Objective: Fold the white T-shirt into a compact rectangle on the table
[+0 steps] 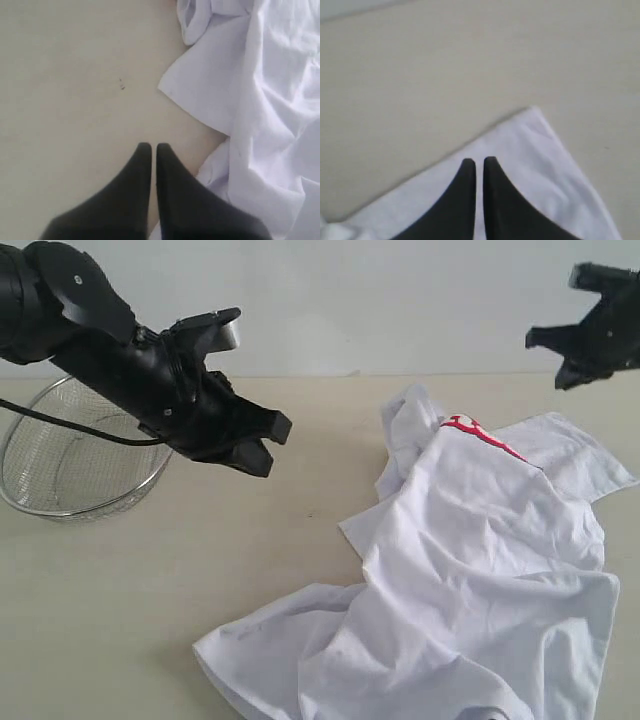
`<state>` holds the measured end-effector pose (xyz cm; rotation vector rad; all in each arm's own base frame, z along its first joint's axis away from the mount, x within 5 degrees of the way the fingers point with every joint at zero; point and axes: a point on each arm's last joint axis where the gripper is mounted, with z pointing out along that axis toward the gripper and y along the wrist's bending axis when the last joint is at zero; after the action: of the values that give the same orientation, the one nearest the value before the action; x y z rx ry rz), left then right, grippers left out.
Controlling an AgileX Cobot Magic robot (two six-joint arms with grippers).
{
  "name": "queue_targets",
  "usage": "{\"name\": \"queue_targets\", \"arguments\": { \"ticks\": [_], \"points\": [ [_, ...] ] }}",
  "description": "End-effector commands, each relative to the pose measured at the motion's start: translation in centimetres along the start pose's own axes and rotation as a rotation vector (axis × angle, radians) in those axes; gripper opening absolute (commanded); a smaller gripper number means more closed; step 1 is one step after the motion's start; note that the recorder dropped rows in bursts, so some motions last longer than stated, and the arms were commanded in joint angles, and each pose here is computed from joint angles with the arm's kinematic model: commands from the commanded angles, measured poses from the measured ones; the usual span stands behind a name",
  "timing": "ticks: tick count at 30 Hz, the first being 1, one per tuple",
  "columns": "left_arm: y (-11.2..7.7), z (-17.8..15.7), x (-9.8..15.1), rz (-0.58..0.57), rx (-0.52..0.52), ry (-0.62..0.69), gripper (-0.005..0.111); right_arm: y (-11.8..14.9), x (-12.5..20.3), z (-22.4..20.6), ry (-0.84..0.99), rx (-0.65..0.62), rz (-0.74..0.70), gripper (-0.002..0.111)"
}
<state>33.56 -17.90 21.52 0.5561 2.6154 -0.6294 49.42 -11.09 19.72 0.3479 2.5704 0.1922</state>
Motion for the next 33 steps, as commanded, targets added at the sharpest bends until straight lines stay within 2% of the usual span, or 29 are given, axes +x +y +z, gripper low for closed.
{"name": "queue_targets", "arguments": {
  "ticks": [1, 2, 3, 4, 5, 7, 8, 9, 10, 12, 13, 15, 20, 23, 27, 33],
  "points": [
    [0.5, 2.1, -1.3, -0.011, 0.031, -0.002, 0.005, 3.0, -0.4, -2.4, 0.001, -0.283, -0.019, 0.0],
    [0.7, 3.0, -2.0, -0.006, 0.039, 0.009, 0.01, 4.5, 0.0, -2.4, 0.028, -0.353, -0.081, 0.001],
    [0.9, 3.9, -2.3, -0.016, 0.048, 0.021, 0.018, 5.2, 0.3, -2.4, 0.047, -0.368, -0.104, 0.004],
    [0.9, 5.0, -3.0, -0.008, 0.081, 0.023, 0.032, 6.4, 0.7, -2.3, 0.075, -0.387, -0.153, 0.015],
    [0.9, 5.4, -3.6, 0.012, 0.102, 0.012, 0.041, 7.1, 0.9, -2.2, 0.082, -0.394, -0.165, 0.025],
    [0.8, 6.6, -5.0, 0.014, 0.159, -0.038, 0.063, 9.4, 1.5, -2.0, 0.108, -0.423, -0.205, 0.055],
    [0.8, 7.0, -5.7, -0.004, 0.174, -0.059, 0.063, 10.6, 1.9, -1.9, 0.117, -0.437, -0.225, 0.067],
    [0.9, 7.3, -6.1, -0.012, 0.185, -0.071, 0.062, 11.3, 2.1, -1.9, 0.124, -0.445, -0.238, 0.071],
    [0.9, 7.7, -6.5, -0.015, 0.194, -0.073, 0.061, 12.0, 2.3, -1.8, 0.129, -0.452, -0.251, 0.07],
    [1.0, 8.9, -7.1, -0.026, 0.228, -0.064, 0.06, 14.0, 3.0, -1.7, 0.144, -0.469, -0.287, 0.062],
    [1.2, 9.6, -7.0, -0.04, 0.236, -0.055, 0.06, 14.9, 3.3, -1.6, 0.142, -0.454, -0.322, 0.055],
    [1.3, 9.7, -6.9, -0.037, 0.236, -0.048, 0.06, 15.7, 3.7, -1.3, 0.142, -0.404, -0.368, 0.05],
    [1.1, 9.0, -6.3, 0.015, 0.256, 0.031, 0.06, 16.3, 4.3, -0.7, 0.152, -0.214, -0.444, 0.05],
    [1.5, 8.5, -6.0, 0.016, 0.221, 0.079, 0.06, 16.2, 4.4, -0.7, 0.162, -0.202, -0.432, 0.05],
    [2.6, 8.5, -5.5, -0.008, 0.096, 0.14, 0.06, 16.3, 4.2, -1.7, 0.162, -0.204, -0.425, 0.05],
    [2.9, 8.5, -5.3, -0.04, 0.056, 0.164, 0.06, 16.4, 5.0, -0.6, 0.211, -0.175, -0.428, 0.05]
  ]
}}
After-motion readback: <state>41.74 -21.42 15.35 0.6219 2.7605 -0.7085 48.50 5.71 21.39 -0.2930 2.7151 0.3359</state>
